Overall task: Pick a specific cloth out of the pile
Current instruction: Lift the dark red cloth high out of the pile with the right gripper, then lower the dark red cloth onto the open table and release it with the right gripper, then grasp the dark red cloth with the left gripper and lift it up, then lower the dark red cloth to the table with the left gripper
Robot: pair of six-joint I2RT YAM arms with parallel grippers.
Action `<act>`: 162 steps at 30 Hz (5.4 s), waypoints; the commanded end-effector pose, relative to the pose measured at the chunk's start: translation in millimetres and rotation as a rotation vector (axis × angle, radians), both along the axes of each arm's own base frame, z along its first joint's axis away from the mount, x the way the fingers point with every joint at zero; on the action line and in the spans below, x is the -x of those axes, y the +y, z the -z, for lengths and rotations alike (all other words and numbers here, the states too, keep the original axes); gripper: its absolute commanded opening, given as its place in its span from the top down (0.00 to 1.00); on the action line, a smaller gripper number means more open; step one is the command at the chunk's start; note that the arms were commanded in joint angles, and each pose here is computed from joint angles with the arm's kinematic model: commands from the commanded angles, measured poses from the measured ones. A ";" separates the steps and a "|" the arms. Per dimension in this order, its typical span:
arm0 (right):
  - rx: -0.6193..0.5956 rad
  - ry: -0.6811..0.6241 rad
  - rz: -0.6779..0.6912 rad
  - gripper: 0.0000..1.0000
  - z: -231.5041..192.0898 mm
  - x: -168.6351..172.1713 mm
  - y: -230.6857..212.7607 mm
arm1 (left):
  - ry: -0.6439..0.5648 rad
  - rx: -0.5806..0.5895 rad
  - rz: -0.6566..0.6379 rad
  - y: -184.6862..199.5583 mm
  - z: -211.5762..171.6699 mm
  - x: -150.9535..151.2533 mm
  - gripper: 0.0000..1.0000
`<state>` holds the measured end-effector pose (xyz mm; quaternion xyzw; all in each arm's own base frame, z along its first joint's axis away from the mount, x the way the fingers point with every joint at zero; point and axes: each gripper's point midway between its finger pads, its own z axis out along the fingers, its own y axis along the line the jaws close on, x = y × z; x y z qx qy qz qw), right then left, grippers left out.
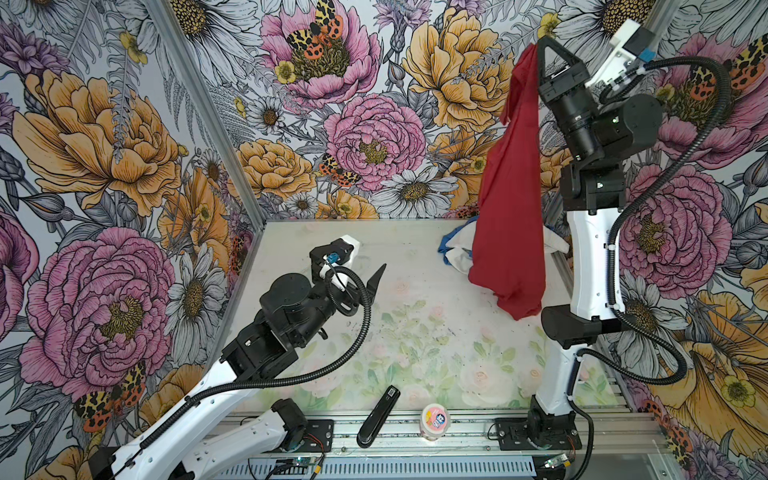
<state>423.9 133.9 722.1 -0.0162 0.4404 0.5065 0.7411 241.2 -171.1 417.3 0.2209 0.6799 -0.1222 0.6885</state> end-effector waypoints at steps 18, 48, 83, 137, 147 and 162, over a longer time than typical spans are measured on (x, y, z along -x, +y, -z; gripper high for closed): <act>0.102 0.320 -0.443 1.00 212.1 -40.6 194.5 | 0.341 0.143 -0.233 55.0 67.1 -23.2 0.01; 0.592 1.154 0.018 0.10 587.2 162.5 28.7 | 0.903 -0.306 -0.322 -90.3 290.9 -234.9 0.25; 0.589 0.981 -0.123 0.10 527.2 121.4 76.6 | -0.137 0.120 -0.685 64.4 -192.5 -211.2 1.00; 0.537 1.023 -0.204 0.11 553.5 114.8 97.0 | 0.071 0.149 -0.934 217.1 -67.9 -167.6 1.00; 0.527 1.028 -0.236 0.11 555.3 111.2 106.7 | 0.208 0.152 -0.828 213.7 -3.9 -159.3 1.00; 0.537 1.036 -0.231 0.11 559.4 113.0 105.4 | 0.580 0.076 -0.205 23.3 100.7 -185.5 1.00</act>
